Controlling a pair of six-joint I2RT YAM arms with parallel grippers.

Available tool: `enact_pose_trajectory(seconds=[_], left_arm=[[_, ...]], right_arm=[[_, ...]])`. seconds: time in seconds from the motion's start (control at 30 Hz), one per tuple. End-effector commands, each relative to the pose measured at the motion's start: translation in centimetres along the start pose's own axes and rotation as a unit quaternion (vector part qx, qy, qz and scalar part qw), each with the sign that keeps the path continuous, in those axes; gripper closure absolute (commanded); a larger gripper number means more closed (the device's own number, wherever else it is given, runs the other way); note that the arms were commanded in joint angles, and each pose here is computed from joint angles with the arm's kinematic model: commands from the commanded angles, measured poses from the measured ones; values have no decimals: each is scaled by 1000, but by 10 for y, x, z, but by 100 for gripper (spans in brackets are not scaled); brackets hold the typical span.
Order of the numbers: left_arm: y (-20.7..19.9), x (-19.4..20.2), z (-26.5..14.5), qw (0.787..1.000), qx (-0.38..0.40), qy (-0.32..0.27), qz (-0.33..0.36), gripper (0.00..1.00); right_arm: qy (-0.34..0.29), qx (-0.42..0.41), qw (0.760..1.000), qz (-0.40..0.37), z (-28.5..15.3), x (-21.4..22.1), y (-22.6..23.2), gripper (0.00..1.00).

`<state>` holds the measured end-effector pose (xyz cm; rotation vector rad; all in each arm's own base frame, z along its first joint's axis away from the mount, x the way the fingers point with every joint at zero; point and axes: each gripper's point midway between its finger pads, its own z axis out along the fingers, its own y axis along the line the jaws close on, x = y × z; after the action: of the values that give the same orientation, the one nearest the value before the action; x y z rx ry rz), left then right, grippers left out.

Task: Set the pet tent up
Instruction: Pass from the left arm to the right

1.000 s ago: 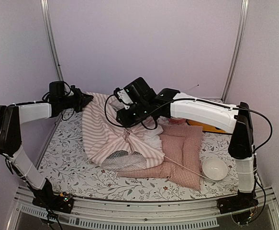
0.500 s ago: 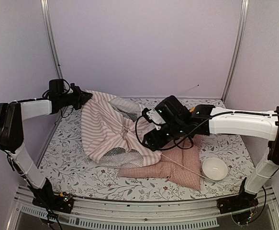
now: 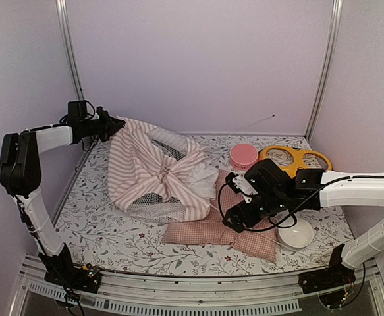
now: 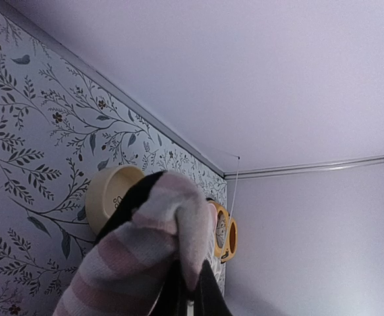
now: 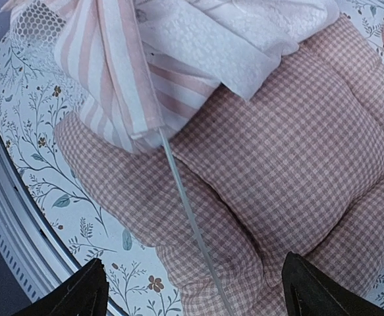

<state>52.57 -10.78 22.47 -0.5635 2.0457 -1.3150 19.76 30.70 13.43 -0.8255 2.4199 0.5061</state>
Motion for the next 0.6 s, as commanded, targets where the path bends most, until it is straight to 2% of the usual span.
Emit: enact_pose_trajectory(seconds=[0.0, 0.2, 0.4, 0.57], left_arm=[[-8, -20, -2, 1000, 8, -2, 29, 100], [-4, -29, 3, 1000, 5, -1, 30, 100], [-1, -31, 7, 1000, 3, 0, 28, 100], [0, -31, 8, 1000, 3, 0, 26, 100]], right_arm=[[9, 11, 1000, 14, 4, 16, -8, 13], [32, 16, 999, 7, 17, 35, -12, 36], [39, 11, 999, -9, 26, 35, -10, 61], [43, 13, 999, -21, 35, 33, -9, 74]])
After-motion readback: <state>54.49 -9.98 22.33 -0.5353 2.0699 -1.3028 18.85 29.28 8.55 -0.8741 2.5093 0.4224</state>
